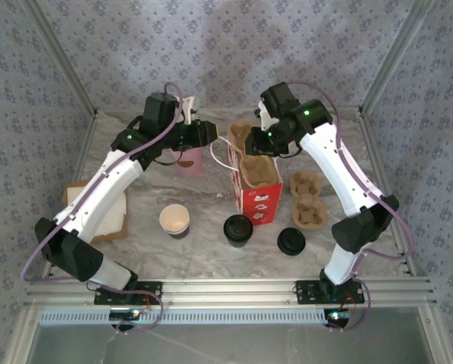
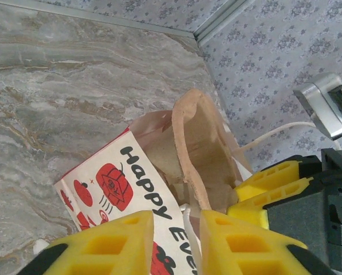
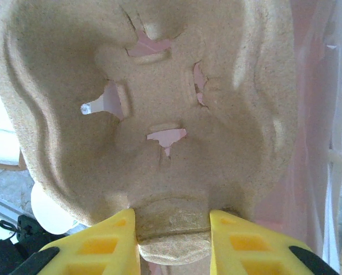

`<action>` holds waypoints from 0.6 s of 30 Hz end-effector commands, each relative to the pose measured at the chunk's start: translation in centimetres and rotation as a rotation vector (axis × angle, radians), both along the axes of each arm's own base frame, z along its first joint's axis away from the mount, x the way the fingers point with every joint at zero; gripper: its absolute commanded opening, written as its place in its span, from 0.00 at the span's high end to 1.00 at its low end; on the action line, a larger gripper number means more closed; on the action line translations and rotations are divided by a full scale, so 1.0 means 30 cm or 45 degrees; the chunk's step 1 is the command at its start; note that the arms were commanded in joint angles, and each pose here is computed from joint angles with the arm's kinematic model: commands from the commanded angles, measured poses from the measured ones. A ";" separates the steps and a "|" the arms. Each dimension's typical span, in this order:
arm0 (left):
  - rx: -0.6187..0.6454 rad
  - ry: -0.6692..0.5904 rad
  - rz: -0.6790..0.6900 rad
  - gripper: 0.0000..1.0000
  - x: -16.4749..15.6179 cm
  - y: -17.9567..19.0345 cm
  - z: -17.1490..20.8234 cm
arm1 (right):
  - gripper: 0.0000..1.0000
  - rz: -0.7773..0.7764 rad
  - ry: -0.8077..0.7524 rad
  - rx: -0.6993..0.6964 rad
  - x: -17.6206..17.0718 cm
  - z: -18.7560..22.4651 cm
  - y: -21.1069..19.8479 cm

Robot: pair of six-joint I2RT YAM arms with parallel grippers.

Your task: Pack the takeout coffee

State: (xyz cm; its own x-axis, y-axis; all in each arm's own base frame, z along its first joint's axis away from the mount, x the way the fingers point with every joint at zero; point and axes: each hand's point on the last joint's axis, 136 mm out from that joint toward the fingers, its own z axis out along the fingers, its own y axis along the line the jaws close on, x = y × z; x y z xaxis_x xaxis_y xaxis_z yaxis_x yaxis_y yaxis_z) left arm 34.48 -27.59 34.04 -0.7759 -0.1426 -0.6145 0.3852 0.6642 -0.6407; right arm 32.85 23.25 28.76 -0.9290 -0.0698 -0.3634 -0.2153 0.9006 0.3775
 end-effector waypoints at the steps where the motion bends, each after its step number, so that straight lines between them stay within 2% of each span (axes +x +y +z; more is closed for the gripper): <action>1: -0.037 -0.086 -0.007 0.76 -0.020 0.000 0.073 | 0.69 0.029 0.018 -0.043 -0.011 -0.018 0.001; 9: -0.025 -0.090 0.012 0.84 -0.022 0.013 0.066 | 0.69 0.033 0.027 -0.079 -0.014 -0.035 -0.007; 18: -0.002 -0.113 0.064 0.86 -0.042 0.055 0.071 | 0.69 0.030 0.022 -0.101 -0.021 -0.040 -0.021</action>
State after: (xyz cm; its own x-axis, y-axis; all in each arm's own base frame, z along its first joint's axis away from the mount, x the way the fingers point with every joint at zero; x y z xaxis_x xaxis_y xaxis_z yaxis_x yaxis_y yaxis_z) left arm 33.92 -26.51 34.24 -0.7554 -0.1637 -0.6345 0.3744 0.6869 -0.6229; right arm 32.80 23.09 28.04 -0.9289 -0.0958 -0.3578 -0.2250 0.9133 0.3395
